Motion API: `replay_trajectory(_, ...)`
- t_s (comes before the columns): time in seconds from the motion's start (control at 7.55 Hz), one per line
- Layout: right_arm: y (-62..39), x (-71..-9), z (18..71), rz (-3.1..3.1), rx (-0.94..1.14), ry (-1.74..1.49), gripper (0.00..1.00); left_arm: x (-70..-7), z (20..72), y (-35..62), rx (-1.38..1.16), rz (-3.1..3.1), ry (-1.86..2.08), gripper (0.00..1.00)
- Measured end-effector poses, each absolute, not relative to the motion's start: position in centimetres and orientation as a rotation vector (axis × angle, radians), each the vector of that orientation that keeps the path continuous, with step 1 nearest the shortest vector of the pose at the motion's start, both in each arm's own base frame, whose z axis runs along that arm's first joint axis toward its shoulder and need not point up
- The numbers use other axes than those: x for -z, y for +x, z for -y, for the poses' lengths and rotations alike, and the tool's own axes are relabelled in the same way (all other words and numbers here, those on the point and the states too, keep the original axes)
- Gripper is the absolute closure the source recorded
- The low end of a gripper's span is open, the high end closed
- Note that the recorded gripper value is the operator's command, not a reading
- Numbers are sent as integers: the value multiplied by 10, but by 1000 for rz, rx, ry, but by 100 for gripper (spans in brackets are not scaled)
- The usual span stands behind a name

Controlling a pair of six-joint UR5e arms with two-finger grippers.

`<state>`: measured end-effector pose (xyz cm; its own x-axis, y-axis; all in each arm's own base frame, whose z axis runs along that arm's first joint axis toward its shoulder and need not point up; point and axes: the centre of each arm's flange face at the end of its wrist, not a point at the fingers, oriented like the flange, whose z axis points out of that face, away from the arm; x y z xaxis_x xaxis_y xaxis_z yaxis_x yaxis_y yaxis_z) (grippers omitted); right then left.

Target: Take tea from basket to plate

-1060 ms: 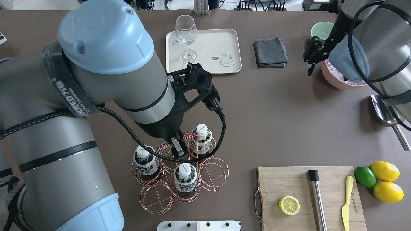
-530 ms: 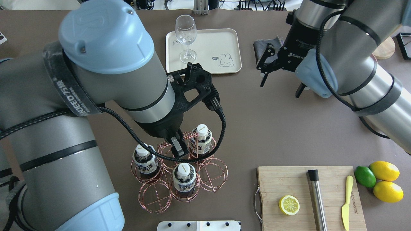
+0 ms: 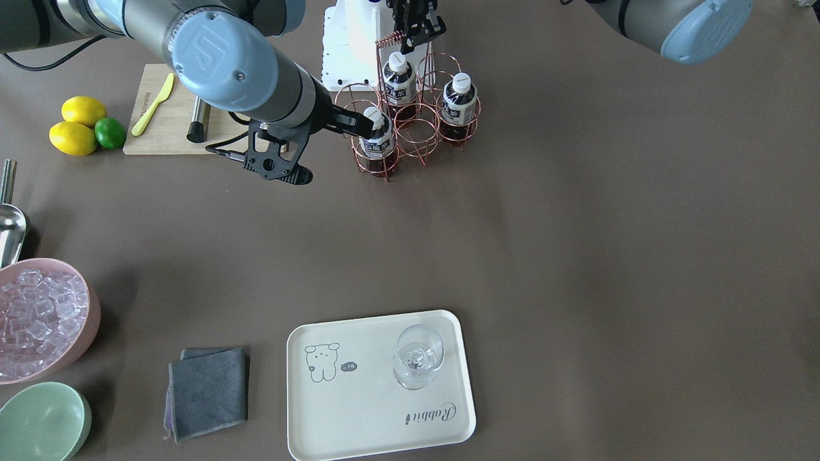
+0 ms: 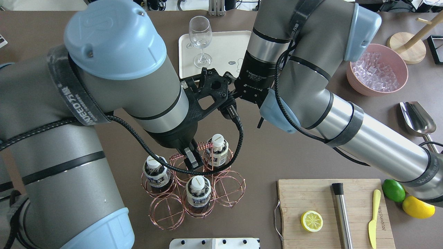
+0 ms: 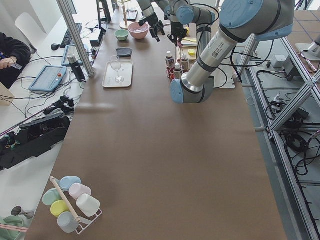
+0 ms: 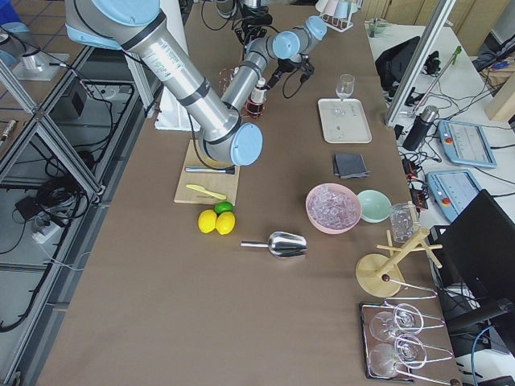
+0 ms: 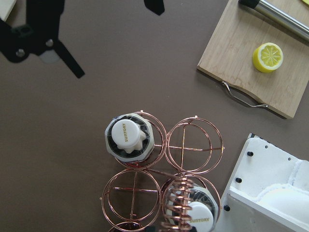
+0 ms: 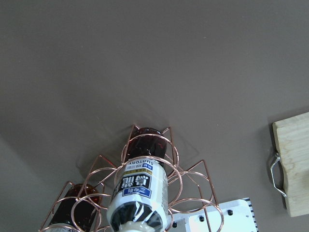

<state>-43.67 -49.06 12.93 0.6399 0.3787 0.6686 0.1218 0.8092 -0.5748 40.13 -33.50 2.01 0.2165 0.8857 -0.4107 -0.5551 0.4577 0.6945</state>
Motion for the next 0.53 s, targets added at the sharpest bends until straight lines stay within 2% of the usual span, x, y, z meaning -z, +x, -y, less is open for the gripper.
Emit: replay_trajectory(0.53,-489,-138,478,899,-89,-670,13,-20,335,401,-1046,-882,451,100)
